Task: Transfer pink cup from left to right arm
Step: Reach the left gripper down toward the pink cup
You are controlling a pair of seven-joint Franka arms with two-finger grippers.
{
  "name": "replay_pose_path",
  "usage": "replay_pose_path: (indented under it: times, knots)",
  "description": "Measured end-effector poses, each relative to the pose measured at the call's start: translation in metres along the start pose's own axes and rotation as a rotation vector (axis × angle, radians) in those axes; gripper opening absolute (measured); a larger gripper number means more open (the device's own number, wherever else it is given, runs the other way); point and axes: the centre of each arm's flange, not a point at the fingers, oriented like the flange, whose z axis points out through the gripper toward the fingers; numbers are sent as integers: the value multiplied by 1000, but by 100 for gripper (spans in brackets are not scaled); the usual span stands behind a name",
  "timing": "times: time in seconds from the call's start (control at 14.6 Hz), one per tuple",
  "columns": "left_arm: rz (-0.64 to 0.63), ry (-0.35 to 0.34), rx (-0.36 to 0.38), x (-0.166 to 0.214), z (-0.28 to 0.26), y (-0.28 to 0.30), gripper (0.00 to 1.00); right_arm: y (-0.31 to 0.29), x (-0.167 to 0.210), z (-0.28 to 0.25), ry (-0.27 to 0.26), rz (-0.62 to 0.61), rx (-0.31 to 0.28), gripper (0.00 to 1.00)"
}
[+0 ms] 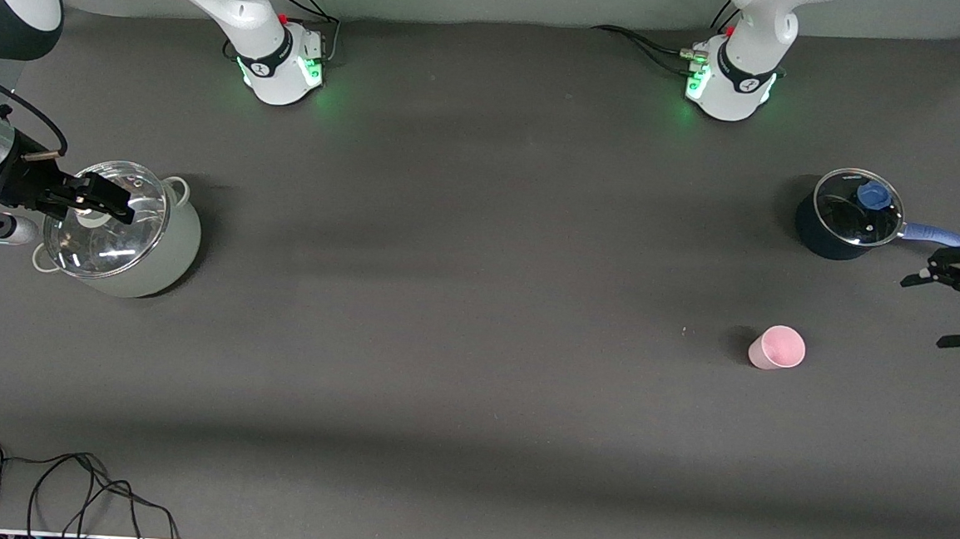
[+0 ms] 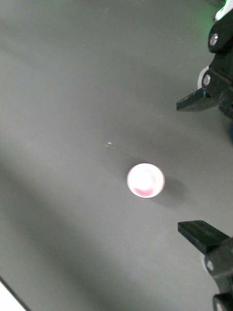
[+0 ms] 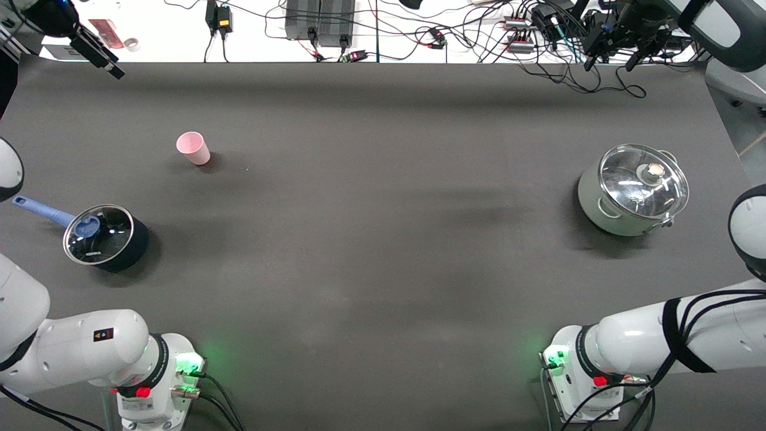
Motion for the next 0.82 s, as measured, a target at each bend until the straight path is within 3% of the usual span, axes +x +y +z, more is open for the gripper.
replay_pose_path:
  times: [0.34, 0.62, 0.82]
  knots:
    - [79, 135, -165, -70, 57, -53, 100, 0, -1, -1, 2, 0, 0, 100]
    - [196, 334, -235, -128, 93, -83, 100, 0, -1, -1, 2, 1, 0, 100]
    - [284, 457, -243, -158, 128, -101, 100, 0, -1, -1, 2, 1, 0, 100]
